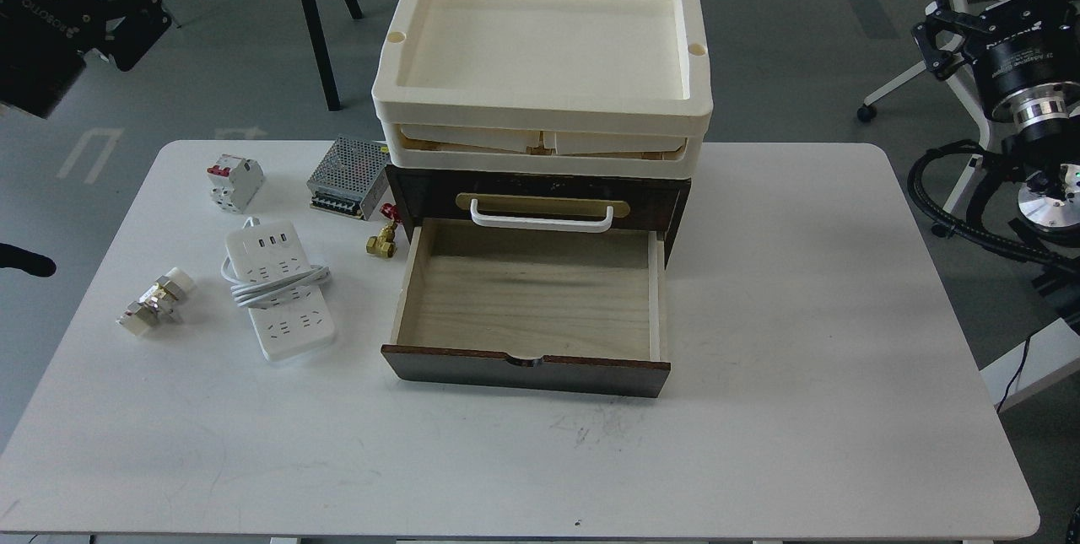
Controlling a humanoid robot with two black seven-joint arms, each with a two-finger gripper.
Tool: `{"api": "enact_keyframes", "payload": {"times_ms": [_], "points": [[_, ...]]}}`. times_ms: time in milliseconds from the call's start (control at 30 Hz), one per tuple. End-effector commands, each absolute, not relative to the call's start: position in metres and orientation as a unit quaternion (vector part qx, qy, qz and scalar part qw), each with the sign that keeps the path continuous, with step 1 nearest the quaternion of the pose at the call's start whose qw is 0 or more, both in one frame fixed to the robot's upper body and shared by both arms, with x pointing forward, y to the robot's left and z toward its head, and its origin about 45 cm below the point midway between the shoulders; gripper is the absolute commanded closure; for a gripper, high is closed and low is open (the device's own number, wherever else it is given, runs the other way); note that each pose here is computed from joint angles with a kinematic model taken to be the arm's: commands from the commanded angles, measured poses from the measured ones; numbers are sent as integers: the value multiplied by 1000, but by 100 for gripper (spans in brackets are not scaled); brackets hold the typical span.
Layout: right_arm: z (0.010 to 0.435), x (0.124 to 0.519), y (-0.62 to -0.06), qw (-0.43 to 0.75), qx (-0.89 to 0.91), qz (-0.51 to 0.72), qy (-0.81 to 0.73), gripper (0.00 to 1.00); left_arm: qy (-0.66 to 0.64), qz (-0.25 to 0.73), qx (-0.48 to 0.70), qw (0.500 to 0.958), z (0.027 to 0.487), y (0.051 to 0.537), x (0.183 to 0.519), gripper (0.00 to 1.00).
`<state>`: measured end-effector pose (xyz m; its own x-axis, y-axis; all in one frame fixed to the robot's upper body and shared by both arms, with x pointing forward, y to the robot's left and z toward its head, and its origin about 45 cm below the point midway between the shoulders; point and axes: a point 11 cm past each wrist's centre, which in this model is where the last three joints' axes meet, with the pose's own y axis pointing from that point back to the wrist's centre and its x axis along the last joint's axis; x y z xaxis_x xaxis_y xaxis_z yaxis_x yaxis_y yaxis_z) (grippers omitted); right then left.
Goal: Put charging cable into cabinet
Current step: 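Reach the left gripper to the white power strip and grasp it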
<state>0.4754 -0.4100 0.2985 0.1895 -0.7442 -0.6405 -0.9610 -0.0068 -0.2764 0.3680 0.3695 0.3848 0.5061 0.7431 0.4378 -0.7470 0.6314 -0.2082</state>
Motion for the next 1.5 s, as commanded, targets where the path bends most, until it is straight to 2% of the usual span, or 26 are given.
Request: {"api": "enact_keyframes", "payload": {"times_ms": [0,167,300,400,633,733,967,1367,1467], "points": [[300,475,-410,343,-693,158,614,0,-442,259,324,795,345,358,350,3],[296,470,-419,337,-689,157,622,0,-481,65,518,705,263,365,331,3],[291,468,-420,334,-688,161,624,0,-437,34,524,730,218,362,322,3],[288,466,-421,332,-686,161,626,0,-394,60,539,742,191,377,330,3],[283,464,-423,330,-684,164,629,0,-384,75,556,733,177,387,351,9],[283,464,-422,331,-684,164,629,0,-372,76,563,734,165,389,354,15],[279,462,-425,328,-682,166,632,0,-364,72,571,733,145,389,356,24],[269,456,-428,329,-675,174,636,0,-353,90,581,728,118,397,356,24],[268,455,-429,328,-675,175,638,0,-363,95,586,718,119,403,360,35]]}}
